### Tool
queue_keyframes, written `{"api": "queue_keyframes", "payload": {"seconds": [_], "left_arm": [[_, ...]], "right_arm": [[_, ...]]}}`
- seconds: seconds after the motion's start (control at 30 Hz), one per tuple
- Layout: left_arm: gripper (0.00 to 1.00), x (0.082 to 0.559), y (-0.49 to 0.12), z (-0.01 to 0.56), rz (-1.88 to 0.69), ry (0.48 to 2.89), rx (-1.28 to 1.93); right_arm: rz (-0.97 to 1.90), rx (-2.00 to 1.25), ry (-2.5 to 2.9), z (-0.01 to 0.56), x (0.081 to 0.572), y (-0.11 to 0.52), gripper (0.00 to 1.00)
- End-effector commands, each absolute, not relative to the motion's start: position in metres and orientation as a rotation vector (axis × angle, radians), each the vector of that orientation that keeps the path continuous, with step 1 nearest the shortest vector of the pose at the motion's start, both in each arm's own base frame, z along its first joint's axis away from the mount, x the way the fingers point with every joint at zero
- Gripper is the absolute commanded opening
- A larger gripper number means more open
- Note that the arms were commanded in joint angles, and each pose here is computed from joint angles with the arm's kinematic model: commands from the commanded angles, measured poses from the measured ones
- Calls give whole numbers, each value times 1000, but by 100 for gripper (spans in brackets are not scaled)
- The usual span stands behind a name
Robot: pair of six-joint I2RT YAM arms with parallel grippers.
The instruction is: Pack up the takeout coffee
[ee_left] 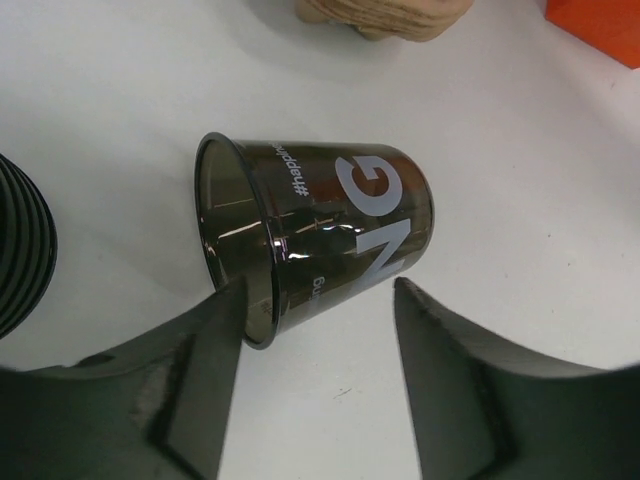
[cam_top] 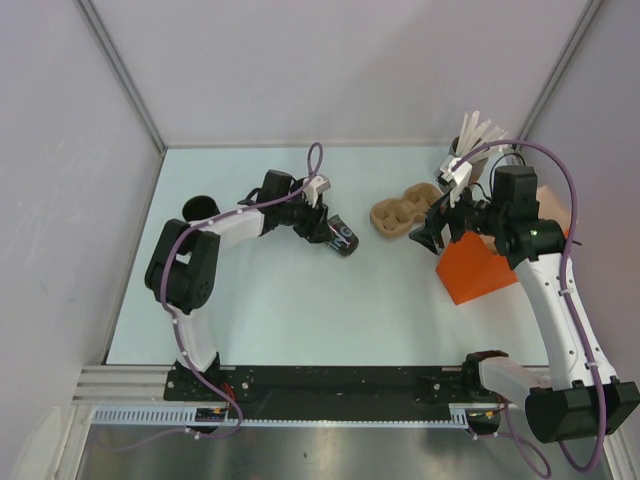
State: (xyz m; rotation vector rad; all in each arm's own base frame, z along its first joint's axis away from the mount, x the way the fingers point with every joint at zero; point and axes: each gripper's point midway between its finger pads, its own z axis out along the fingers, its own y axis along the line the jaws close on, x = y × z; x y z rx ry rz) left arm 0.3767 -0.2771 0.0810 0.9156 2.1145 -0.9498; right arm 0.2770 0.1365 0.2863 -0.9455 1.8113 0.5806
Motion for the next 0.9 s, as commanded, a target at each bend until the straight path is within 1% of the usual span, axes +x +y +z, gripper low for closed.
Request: {"api": "queue_keyframes", "payload": {"seconds": [0.0,0.07,0.1,0.17,0.2,0.27,0.3,0.33,0.5,0.6,0.67,0.73,0.87], "left_arm": [[52,386,-289,107,-1006,2013,949],[43,384,-291,108,-1032,2010,952],[33,384,-291,108,-1038,2009,953],[25,381,-293,109,-1065,2008,960],[17,380,-294,109,-1074,2010,963],[10,378,-295,111,-1087,2007,969],[4,377,-295,113,-1091,2006,973],[1,378,-294,115,-1084,2003,975],[0,380,-286,133,-996,2018,986],[0,382,-274,148,-830,2035,1015],[0,388,-261,156,-658,2026,1057],[0,383,-250,156,-510,2047,1108],[1,370,-237,163,-321,2063,1164]], "right_arm": [[584,-958,1791,289,277,139,95],[583,-958,1793,289,277,138,95],[583,-958,1793,289,277,138,94],[583,-959,1793,289,277,138,94],[582,-957,1793,289,277,138,95],[583,-959,1793,289,276,138,95],[582,-959,1791,289,276,138,95],[582,-961,1789,290,276,139,95],[582,-960,1788,290,275,138,94],[583,-963,1788,290,274,138,95],[584,-965,1787,291,274,138,95],[584,-966,1787,290,273,138,95],[582,-969,1781,292,272,138,94]]}}
